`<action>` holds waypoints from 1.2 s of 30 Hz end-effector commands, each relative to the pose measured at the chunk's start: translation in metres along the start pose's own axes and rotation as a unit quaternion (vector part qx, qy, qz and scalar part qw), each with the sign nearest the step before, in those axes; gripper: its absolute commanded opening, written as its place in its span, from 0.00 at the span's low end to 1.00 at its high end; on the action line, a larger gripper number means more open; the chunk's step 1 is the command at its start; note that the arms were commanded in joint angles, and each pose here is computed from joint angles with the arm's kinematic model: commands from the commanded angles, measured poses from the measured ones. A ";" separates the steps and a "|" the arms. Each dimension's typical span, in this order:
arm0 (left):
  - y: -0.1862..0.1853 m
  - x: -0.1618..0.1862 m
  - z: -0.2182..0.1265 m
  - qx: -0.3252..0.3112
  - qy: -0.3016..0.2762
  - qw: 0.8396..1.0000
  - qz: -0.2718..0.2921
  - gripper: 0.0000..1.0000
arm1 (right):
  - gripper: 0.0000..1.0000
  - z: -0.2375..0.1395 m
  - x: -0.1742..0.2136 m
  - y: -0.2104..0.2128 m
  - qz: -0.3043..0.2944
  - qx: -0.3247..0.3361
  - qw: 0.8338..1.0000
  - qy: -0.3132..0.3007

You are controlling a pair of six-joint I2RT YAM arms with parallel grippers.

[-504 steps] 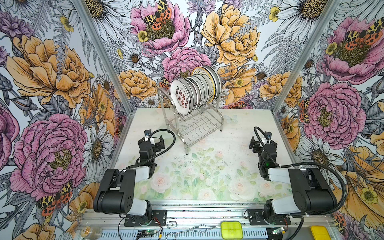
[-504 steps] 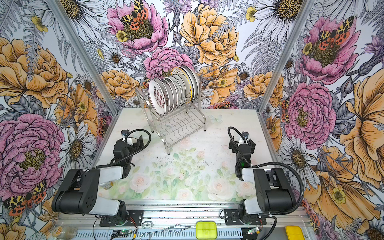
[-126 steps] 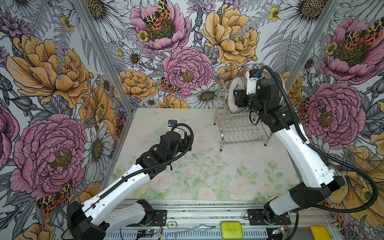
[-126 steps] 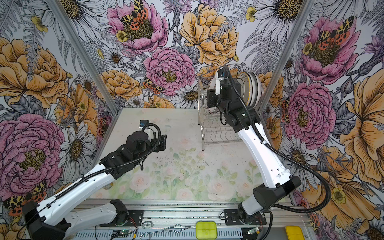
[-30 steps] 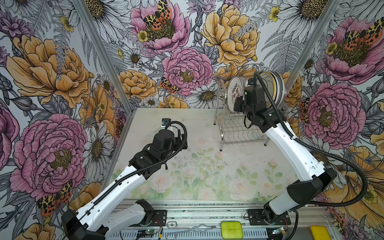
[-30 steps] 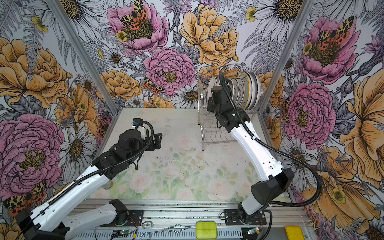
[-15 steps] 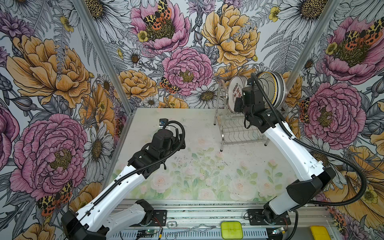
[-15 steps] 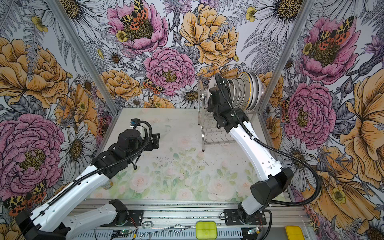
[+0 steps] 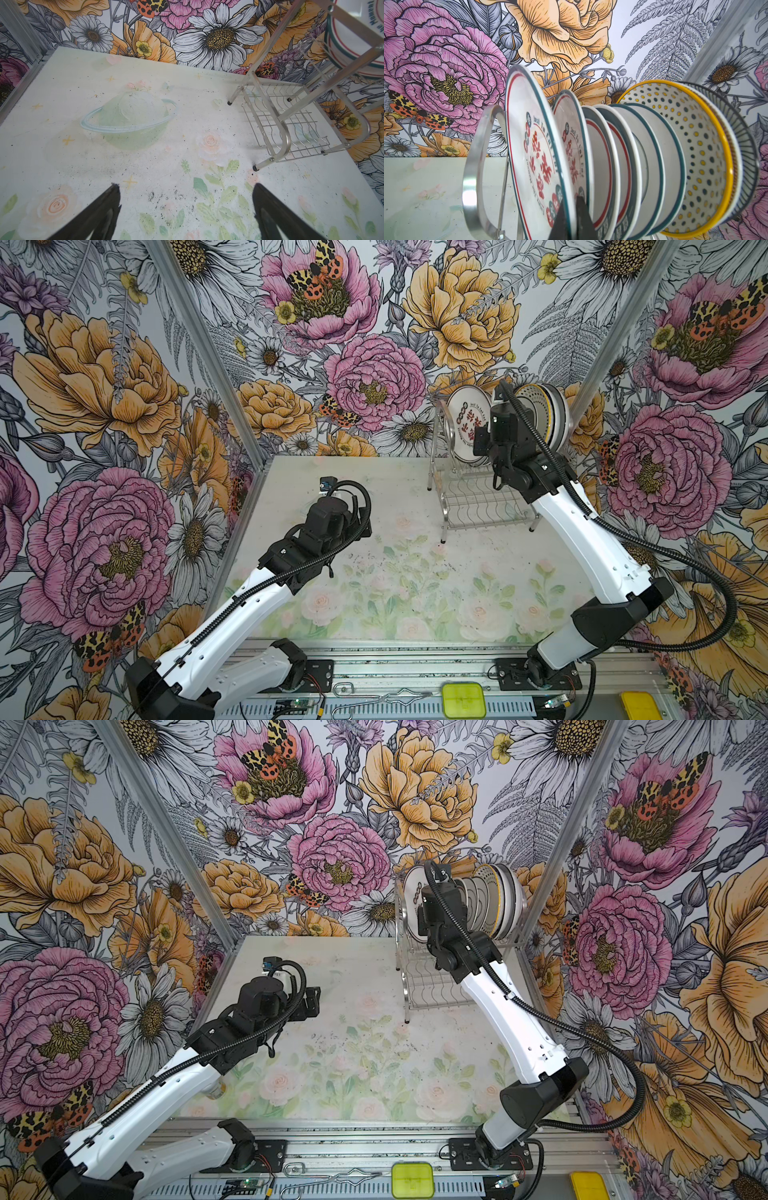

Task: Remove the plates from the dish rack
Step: 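Close the right gripper on the nearest plate's rim, then lift the white plate up out of the rack with the right gripper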

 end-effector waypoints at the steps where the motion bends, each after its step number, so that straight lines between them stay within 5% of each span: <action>1: -0.002 -0.006 -0.001 0.009 0.000 1.000 -0.013 0.99 | 0.00 -0.012 -0.040 0.007 0.025 -0.033 0.997 -0.069; 21: -0.022 -0.009 0.014 0.031 0.022 0.999 -0.030 0.99 | 0.00 -0.041 -0.107 -0.028 0.035 0.065 0.976 -0.204; 29: -0.037 -0.014 0.027 0.024 0.028 0.998 -0.046 0.99 | 0.00 -0.081 -0.119 -0.034 0.095 -0.050 0.965 -0.239; 36: -0.046 -0.014 0.029 0.037 0.035 0.998 -0.048 0.99 | 0.00 -0.120 -0.070 -0.040 0.156 -0.171 0.953 -0.197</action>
Point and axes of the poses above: each gripper's point midway between its finger pads, its own z axis out along the fingers, its own y axis along the line the jaws close on, x = y × z, the point moved 5 cm from there along -z, back along the fingers, and after that the axes turned 4 degrees about z, right-handed, at the moved point
